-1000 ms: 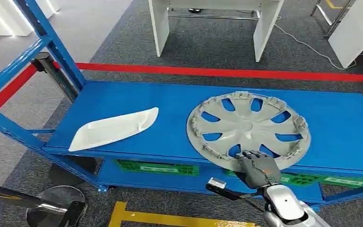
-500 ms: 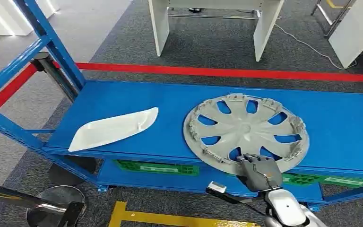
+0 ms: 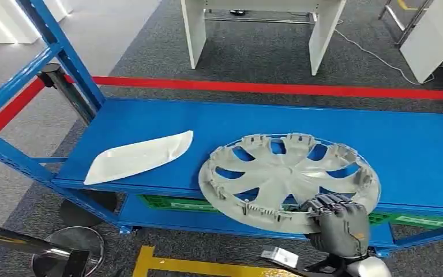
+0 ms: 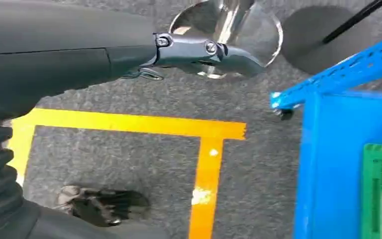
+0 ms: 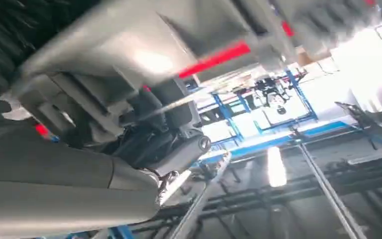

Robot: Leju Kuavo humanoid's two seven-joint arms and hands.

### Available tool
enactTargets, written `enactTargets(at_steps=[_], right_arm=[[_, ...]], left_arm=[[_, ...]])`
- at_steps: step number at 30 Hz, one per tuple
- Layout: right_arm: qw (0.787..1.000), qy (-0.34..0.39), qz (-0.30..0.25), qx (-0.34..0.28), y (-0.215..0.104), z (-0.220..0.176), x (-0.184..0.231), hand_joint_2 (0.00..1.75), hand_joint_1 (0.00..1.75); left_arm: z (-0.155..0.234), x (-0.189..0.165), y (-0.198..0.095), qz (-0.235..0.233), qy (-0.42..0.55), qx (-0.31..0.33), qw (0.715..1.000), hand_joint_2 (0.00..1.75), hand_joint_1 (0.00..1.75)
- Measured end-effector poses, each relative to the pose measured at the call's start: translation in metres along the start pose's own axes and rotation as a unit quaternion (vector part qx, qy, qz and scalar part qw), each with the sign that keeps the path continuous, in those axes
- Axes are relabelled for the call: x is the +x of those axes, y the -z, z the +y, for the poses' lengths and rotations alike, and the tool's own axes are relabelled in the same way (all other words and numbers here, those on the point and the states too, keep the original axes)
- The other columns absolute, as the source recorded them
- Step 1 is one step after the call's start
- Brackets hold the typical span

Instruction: Take the parts from the cabinet and place them on the table.

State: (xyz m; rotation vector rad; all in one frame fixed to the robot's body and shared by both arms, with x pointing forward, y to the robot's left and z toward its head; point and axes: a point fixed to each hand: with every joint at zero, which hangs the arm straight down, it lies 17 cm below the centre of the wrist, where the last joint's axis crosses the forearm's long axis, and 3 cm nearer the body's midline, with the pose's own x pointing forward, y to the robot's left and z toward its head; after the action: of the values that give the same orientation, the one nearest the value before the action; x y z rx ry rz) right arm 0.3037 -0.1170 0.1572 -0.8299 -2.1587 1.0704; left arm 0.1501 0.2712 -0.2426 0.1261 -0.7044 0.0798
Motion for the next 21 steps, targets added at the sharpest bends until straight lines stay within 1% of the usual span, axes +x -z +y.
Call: enactTargets(at_steps=[1, 10, 17, 21], right_arm=[[1.0, 0.006, 0.001, -0.005, 0.0, -0.004, 0.001, 1.75, 1.75], [0.999, 0.035, 0.0, -0.033, 0.0, -0.025, 0.005, 1.75, 1.75], [0.998, 0.048, -0.006, -0.048, 0.0, -0.036, 0.008, 1.75, 1.75], [0.994, 0.072, -0.015, -0.077, 0.002, -0.054, 0.015, 1.75, 1.75]], left_arm=[[0.001, 0.002, 0.0, -0.006, -0.001, 0.005, 1.0, 0.0, 0.0], [-0.01, 0.005, -0.003, -0.011, -0.044, -0.02, 0.999, 0.0, 0.0], [-0.009, 0.003, -0.003, -0.006, -0.043, -0.019, 0.999, 0.0, 0.0], [-0.008, 0.0, -0.004, -0.004, -0.035, -0.017, 0.999, 0.0, 0.0]])
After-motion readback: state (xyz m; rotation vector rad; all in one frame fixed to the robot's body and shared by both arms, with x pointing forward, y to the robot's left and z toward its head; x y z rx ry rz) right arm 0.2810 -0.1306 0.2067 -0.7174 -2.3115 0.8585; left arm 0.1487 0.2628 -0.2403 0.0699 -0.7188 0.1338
